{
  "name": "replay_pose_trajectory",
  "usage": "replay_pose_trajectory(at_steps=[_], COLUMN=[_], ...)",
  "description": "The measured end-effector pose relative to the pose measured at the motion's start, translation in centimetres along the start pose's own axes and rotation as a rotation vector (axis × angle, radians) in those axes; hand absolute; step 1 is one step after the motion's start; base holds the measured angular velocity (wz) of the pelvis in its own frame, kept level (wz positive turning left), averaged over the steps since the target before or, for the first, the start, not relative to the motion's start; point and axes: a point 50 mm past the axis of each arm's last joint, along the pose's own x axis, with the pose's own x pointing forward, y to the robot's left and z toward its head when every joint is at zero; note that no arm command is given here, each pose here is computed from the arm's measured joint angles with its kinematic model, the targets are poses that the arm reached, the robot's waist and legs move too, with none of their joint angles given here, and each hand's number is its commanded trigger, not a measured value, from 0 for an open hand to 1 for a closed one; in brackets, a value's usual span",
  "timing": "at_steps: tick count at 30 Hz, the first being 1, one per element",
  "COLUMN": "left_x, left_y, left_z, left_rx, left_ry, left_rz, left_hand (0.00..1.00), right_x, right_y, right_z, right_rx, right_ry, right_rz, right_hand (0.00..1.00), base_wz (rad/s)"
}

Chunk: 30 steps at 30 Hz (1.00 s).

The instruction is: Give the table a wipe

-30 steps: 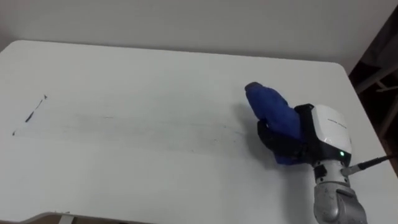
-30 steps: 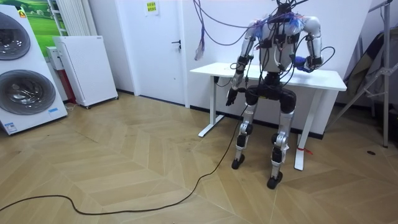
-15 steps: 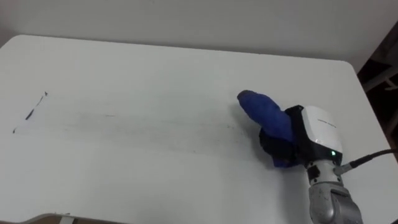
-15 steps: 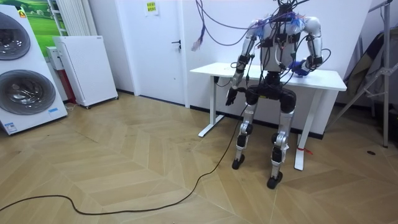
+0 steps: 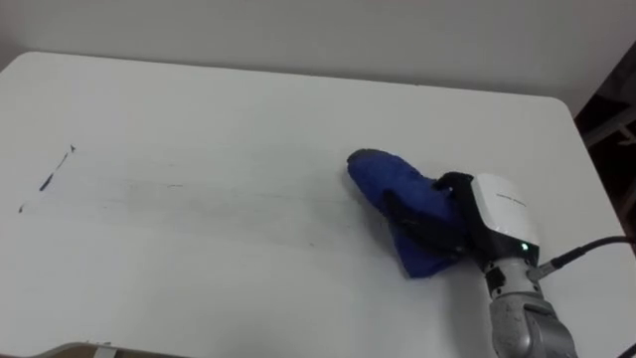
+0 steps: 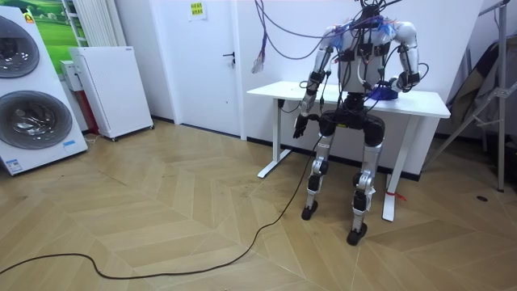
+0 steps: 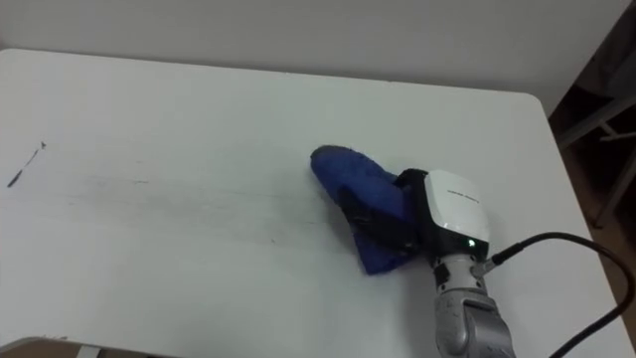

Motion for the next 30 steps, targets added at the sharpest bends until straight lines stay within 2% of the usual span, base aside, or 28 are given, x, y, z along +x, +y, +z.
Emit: replay_pose_trajectory(at_steps=[10,15,22,30], left_x=[0.0,0.0,-0.1,-0.4], left_y=[0.1,0.2,1.0,1.6], left_z=[0.1,0.1,-0.7,-2.1], left_rx=[0.002,0.008,-0.043,-0.090], left_ry=[-0.003,-0.002,0.023,0.055], left_rz=[0.003,0.007,0.036,0.063], left_hand=[0.00,0.00,0.00,0.00], right_x=[0.0,0.3,0.4,-1.5], right_y=[-0.5,-1.4,-4.2,-5.4], right_z=[-0.6,-1.4,-4.9,-11.0], right_rx=[-0.018,-0.011,0.076,0.182], right_ry=[0.003,0.032,0.173,0.463], right_rz=[-0.005,-0.057,-0.207,-0.338], right_hand=[0.00,0.00,0.00,0.00], base_wz=[0.00,0.00,0.00,-0.01])
